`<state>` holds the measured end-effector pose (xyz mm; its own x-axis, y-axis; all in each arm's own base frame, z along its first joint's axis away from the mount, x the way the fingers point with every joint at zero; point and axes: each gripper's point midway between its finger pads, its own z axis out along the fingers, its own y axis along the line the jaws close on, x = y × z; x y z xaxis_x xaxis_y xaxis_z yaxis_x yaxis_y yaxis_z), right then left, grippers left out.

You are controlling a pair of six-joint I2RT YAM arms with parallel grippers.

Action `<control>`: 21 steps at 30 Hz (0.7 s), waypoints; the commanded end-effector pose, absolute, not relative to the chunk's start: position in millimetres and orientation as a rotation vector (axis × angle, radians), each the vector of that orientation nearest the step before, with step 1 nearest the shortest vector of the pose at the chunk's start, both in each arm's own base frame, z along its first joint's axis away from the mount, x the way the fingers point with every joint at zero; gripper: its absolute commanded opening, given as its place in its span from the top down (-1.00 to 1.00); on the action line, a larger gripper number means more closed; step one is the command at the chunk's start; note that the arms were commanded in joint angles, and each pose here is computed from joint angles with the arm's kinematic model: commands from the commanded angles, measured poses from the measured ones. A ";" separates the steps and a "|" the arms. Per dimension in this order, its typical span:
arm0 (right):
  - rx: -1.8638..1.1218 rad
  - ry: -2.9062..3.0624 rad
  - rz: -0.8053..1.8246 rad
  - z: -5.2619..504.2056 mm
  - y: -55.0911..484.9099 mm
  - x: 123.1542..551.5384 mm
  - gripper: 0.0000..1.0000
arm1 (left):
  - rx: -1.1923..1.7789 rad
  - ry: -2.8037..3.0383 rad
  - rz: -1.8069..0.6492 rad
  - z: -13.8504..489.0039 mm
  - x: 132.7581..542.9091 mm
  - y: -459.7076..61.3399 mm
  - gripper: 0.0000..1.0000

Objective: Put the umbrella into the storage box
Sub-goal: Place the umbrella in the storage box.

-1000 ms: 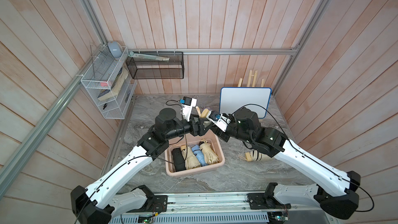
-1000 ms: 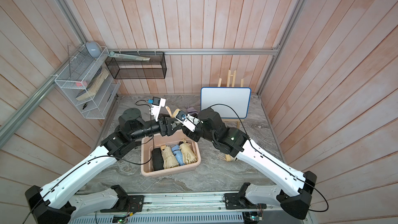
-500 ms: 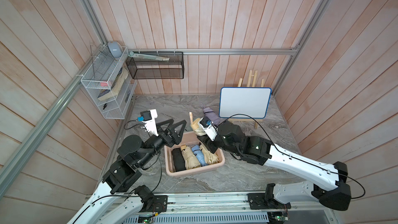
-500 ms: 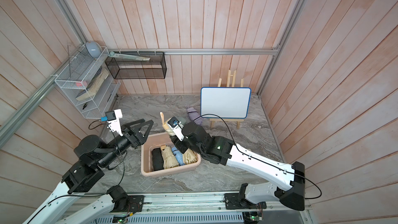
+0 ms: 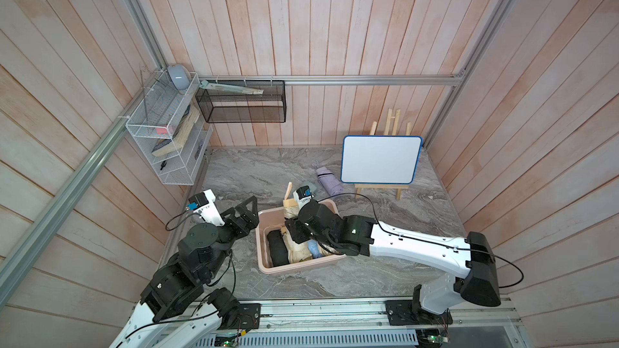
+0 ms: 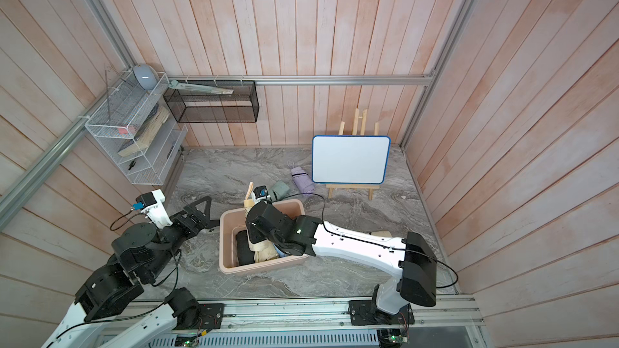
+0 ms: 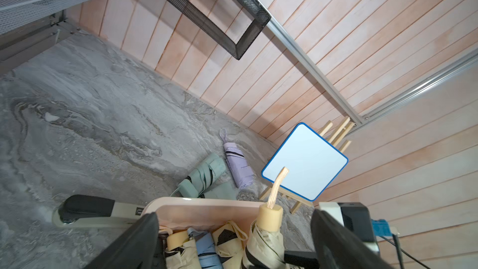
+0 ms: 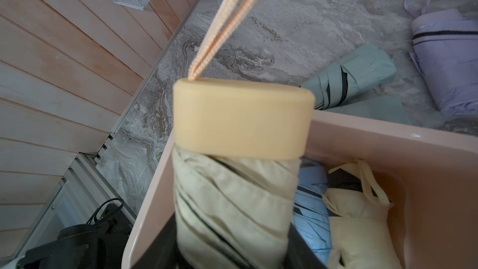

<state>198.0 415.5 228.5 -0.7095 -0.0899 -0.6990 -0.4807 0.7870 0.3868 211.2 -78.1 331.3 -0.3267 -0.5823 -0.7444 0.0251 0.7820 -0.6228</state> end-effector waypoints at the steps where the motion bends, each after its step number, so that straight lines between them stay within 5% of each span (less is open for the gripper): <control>1: -0.257 2.310 0.850 244.8 431.3 199.9 0.56 | -0.493 1.821 -0.629 330.0 203.9 -64.5 -0.94; 21: -0.291 2.498 0.686 153.5 479.3 183.6 0.47 | -0.522 1.843 -0.681 332.4 178.0 -49.9 -0.95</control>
